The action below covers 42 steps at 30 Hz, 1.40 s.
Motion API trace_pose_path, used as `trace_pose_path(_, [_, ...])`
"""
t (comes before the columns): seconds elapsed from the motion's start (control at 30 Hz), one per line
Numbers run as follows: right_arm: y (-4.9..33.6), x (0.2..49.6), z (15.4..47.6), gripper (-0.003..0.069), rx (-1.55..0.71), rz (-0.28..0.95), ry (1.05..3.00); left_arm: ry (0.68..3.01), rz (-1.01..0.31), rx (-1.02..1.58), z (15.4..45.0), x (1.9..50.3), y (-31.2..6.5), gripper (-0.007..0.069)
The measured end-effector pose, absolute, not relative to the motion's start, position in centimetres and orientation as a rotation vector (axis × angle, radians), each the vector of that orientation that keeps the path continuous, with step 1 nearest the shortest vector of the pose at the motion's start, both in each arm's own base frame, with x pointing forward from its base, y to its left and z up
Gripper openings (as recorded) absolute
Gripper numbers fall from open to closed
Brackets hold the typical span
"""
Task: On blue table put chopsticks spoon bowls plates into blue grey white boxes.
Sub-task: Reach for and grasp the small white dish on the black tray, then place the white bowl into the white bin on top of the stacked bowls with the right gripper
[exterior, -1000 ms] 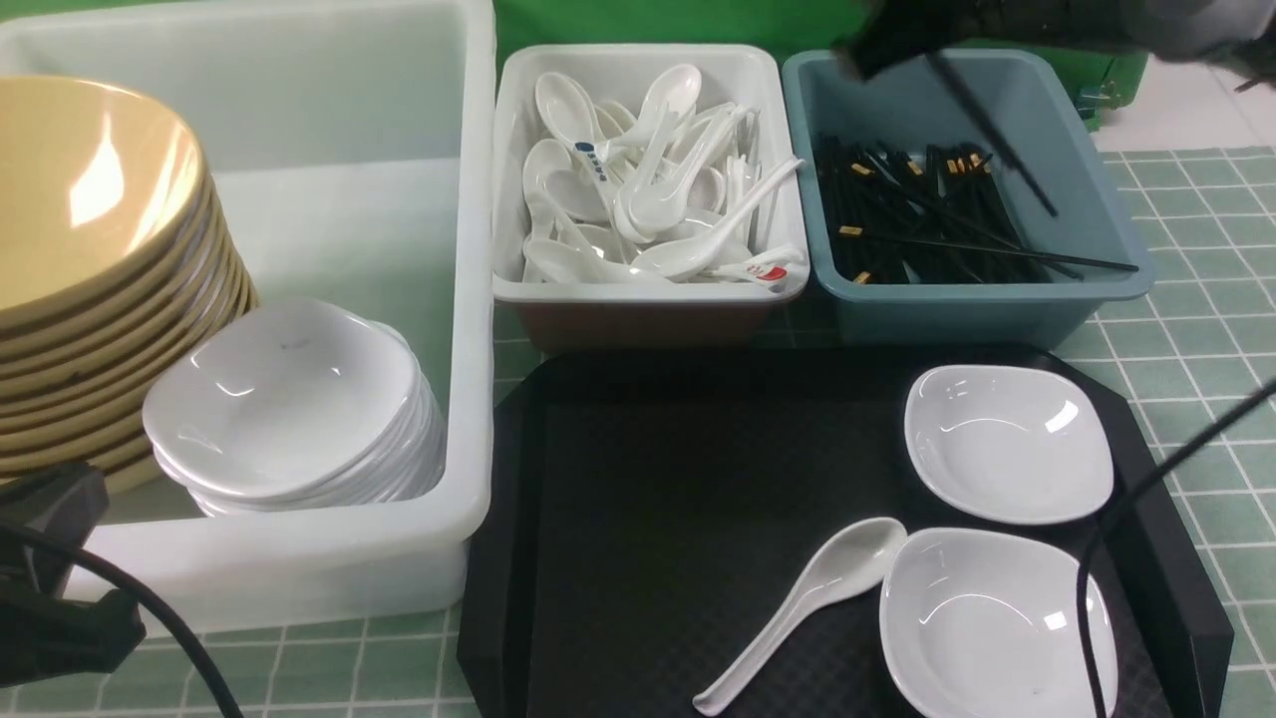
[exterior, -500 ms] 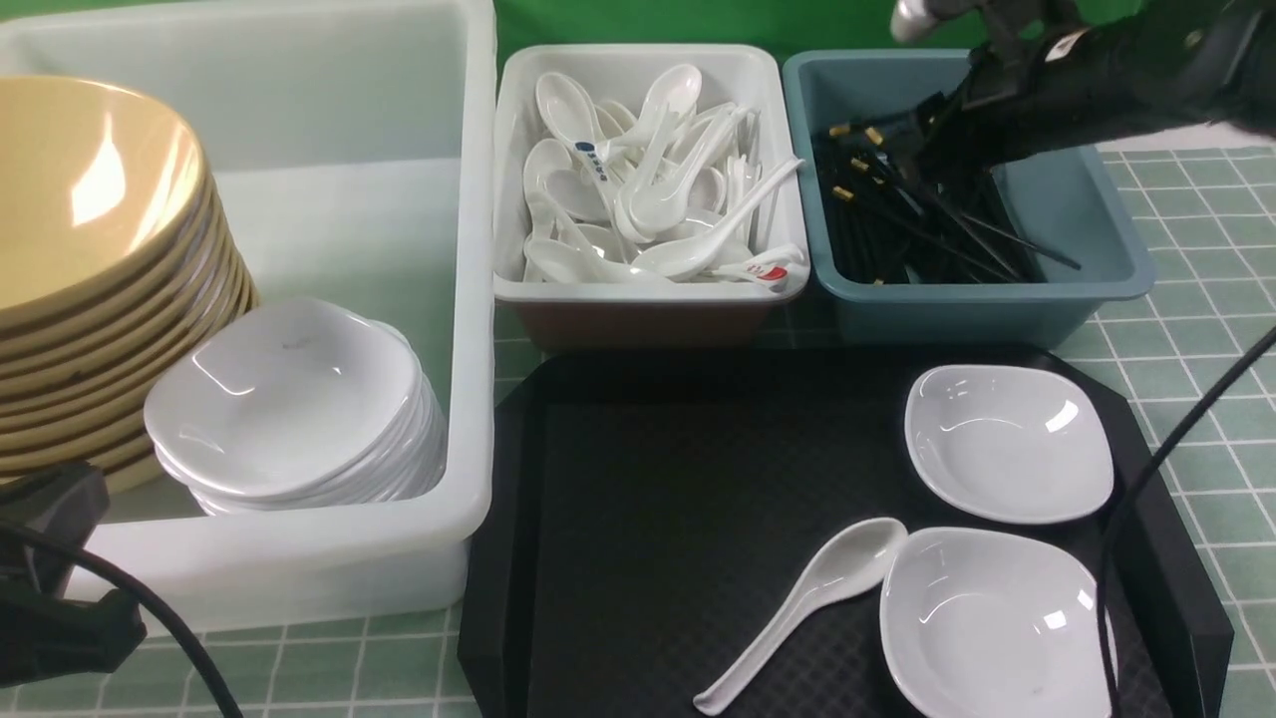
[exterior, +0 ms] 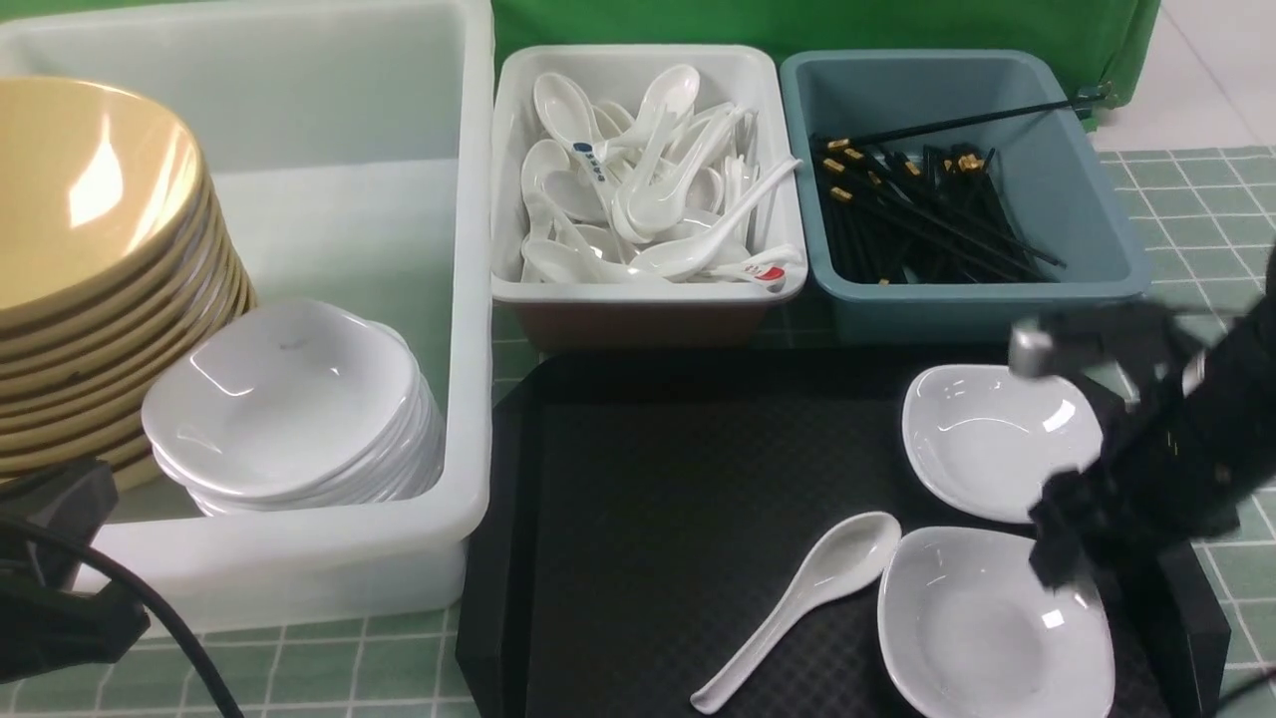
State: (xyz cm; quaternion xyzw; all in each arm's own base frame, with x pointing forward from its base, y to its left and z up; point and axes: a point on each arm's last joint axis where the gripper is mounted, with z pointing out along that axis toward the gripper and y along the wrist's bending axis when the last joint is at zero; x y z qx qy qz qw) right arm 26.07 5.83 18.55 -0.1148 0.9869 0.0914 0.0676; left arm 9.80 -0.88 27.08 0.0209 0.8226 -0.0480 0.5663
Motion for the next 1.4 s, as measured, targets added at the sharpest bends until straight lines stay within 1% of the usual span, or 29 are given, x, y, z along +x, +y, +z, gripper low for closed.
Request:
trace_pose_path(0.07, [5.9,25.2,17.1,0.0479,-0.288,0.311,2.979,1.933,-0.116,0.047,27.1,9.8,-0.9,0.0001])
trace_pose_path(0.17, [6.2,24.8,16.1,0.0433,-0.26,0.347,2.955,1.931,-0.121,0.043,27.1,9.8,-0.9,0.0001])
trace_pose_path(0.2, [6.3,24.8,16.1,0.0387,-0.282,0.35,2.941,1.921,-0.12,0.044,27.2,9.6,-0.9,0.0001])
trace_pose_path(0.27, [6.4,24.8,16.1,0.0266,-0.321,0.352,2.927,1.893,-0.118,0.046,27.5,9.2,-0.9,0.0001])
trace_pose_path(0.3, [6.4,24.8,16.4,0.0229,-0.321,0.365,2.925,1.874,-0.114,0.05,27.6,8.9,-0.9,0.0001])
trace_pose_path(0.33, [6.4,24.8,16.6,0.0223,-0.322,0.368,2.919,1.87,-0.113,0.051,27.7,8.8,-0.9,0.0001])
trace_pose_path(0.37, [6.5,24.7,17.6,0.0186,-0.34,0.384,2.903,1.838,-0.104,0.059,27.9,8.3,-0.9,0.0001])
trace_pose_path(0.4, [6.6,24.6,18.0,0.0174,-0.349,0.391,2.903,1.829,-0.103,0.061,28.0,8.1,-1.0,0.0001])
trace_pose_path(0.43, [6.7,24.7,20.1,0.0102,-0.377,0.405,2.876,1.784,-0.097,0.07,28.3,7.2,-1.0,0.0001])
trace_pose_path(0.5, [7.1,25.0,23.8,0.0075,-0.423,0.39,2.786,1.725,-0.088,0.077,28.7,6.2,-1.0,0.0001])
trace_pose_path(0.53, [7.2,25.1,24.2,0.0075,-0.427,0.392,2.774,1.719,-0.085,0.078,28.7,6.1,-1.0,0.0001])
trace_pose_path(0.6, [8.9,25.7,28.7,0.0074,-0.48,0.414,2.611,1.673,-0.073,0.079,28.7,5.5,-1.0,0.0001])
trace_pose_path(0.63, [10.4,25.9,30.9,0.0074,-0.523,0.447,2.512,1.658,-0.067,0.077,28.5,5.3,-1.0,0.0001])
trace_pose_path(0.67, [10.4,26.0,31.2,0.0074,-0.523,0.447,2.501,1.654,-0.064,0.077,28.5,5.3,-1.0,0.0001])
trace_pose_path(0.7, [13.1,26.3,33.5,0.0074,-0.569,0.519,2.368,1.642,-0.056,0.074,28.3,5.3,-0.9,0.0001])
trace_pose_path(0.73, [15.1,26.3,34.5,0.0074,-0.585,0.585,2.288,1.637,-0.053,0.073,28.2,5.3,-0.9,0.0001])
trace_pose_path(0.83, [21.8,26.8,35.9,0.0074,-0.601,0.769,2.058,1.634,-0.051,0.071,28.1,5.3,-0.8,0.0001])
trace_pose_path(0.87, [22.6,26.7,36.0,0.0074,-0.598,0.788,2.032,1.635,-0.051,0.071,28.1,5.3,-0.8,0.0001])
trace_pose_path(0.93, [27.5,27.1,35.1,0.0074,-0.662,0.798,1.92,1.636,-0.051,0.07,28.1,5.3,-0.8,0.0001])
trace_pose_path(1.03, [33.2,27.6,32.7,0.0078,-0.72,0.795,1.861,1.637,-0.051,0.07,28.1,5.3,-0.8,0.0001])
trace_pose_path(1.1, [34.5,28.1,31.4,0.0087,-0.737,0.79,1.873,1.637,-0.051,0.07,28.1,5.3,-0.8,0.0001])
trace_pose_path(1.13, [35.6,28.7,29.9,0.01,-0.75,0.783,1.892,1.637,-0.051,0.07,28.1,5.3,-0.8,0.0001])
trace_pose_path(1.17, [36.1,29.1,28.8,0.0129,-0.764,0.775,1.914,1.637,-0.051,0.07,28.1,5.3,-0.8,0.0001])
trace_pose_path(1.2, [36.2,29.1,28.6,0.0136,-0.766,0.774,1.917,1.637,-0.051,0.07,28.1,5.3,-0.8,0.0001])
trace_pose_path(1.23, [36.3,29.6,27.8,0.0185,-0.789,0.764,1.943,1.637,-0.051,0.07,28.1,5.3,-0.8,0.0001])
trace_pose_path(1.27, [36.1,29.7,27.6,0.0228,-0.81,0.761,1.957,1.637,-0.051,0.07,28.1,5.3,-0.8,0.0001])
trace_pose_path(1.3, [36.1,29.7,27.6,0.0228,-0.811,0.76,1.957,1.637,-0.051,0.07,28.1,5.3,-0.8,0.0001])
trace_pose_path(1.37, [34.9,30.1,28.0,0.0366,-0.909,0.743,1.989,1.637,-0.051,0.07,28.1,5.3,-0.8,0.0001])
trace_pose_path(1.4, [34.3,30.1,28.5,0.0393,-0.937,0.732,1.989,1.637,-0.051,0.07,28.1,5.3,-0.8,0.0001])
